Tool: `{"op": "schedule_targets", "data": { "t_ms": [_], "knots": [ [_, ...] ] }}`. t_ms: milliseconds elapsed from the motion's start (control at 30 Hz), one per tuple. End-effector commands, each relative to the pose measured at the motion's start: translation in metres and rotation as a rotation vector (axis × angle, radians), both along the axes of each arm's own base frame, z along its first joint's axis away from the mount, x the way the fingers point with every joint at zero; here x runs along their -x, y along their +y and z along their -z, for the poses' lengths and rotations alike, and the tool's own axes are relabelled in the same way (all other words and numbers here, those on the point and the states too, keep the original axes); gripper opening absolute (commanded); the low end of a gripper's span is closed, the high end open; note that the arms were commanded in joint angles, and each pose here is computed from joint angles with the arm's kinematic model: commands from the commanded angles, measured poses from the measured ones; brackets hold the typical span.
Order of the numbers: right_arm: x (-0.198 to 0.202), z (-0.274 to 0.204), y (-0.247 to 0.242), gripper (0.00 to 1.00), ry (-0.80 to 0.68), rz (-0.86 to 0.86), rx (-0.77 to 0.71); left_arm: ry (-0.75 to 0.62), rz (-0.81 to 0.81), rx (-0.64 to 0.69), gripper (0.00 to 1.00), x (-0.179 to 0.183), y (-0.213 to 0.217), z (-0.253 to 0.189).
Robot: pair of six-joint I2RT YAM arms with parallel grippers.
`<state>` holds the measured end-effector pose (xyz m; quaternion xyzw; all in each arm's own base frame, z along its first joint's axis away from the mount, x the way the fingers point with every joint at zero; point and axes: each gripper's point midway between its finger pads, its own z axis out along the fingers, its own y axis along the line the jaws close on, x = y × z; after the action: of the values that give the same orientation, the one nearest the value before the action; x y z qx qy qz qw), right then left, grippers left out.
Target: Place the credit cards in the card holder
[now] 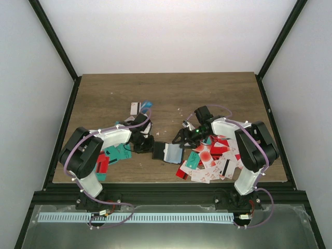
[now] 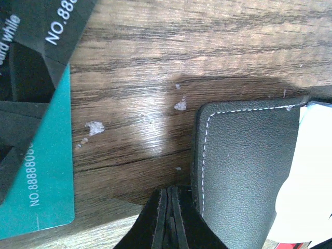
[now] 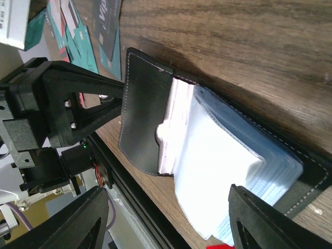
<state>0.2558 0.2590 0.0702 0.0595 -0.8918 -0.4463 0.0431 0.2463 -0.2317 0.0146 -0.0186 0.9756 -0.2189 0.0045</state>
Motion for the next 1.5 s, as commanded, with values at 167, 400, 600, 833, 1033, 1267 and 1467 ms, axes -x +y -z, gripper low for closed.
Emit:
{"op": "schedule_targets", "data": {
  "t_ms": [167,400,600,833,1033,1267,1467],
  "knots": [
    [0.004,0.005,-0.002,0.65,0.013,0.012,0.023,0.032,-0.014,-0.097,0.04,0.009,0.018,0.014],
    [0.008,0.012,0.000,0.66,0.035,0.008,0.022,0.032,-0.011,-0.098,0.04,0.008,0.018,0.015],
    [0.009,0.019,0.003,0.66,0.046,0.010,0.029,0.030,-0.004,-0.103,0.04,0.008,0.018,0.015],
    [0.011,0.025,0.002,0.66,0.056,0.013,0.058,0.032,0.006,-0.104,0.04,0.008,0.018,0.015],
    [0.015,0.025,-0.003,0.67,0.043,0.018,0.081,0.031,0.010,-0.109,0.04,0.009,0.020,0.016],
    [0.017,0.026,0.005,0.66,0.051,0.010,0.050,0.029,0.017,-0.103,0.04,0.009,0.019,0.016],
    [0.014,0.018,0.018,0.66,0.031,-0.017,0.030,0.028,0.025,-0.096,0.04,0.009,0.017,0.014]
  ]
}}
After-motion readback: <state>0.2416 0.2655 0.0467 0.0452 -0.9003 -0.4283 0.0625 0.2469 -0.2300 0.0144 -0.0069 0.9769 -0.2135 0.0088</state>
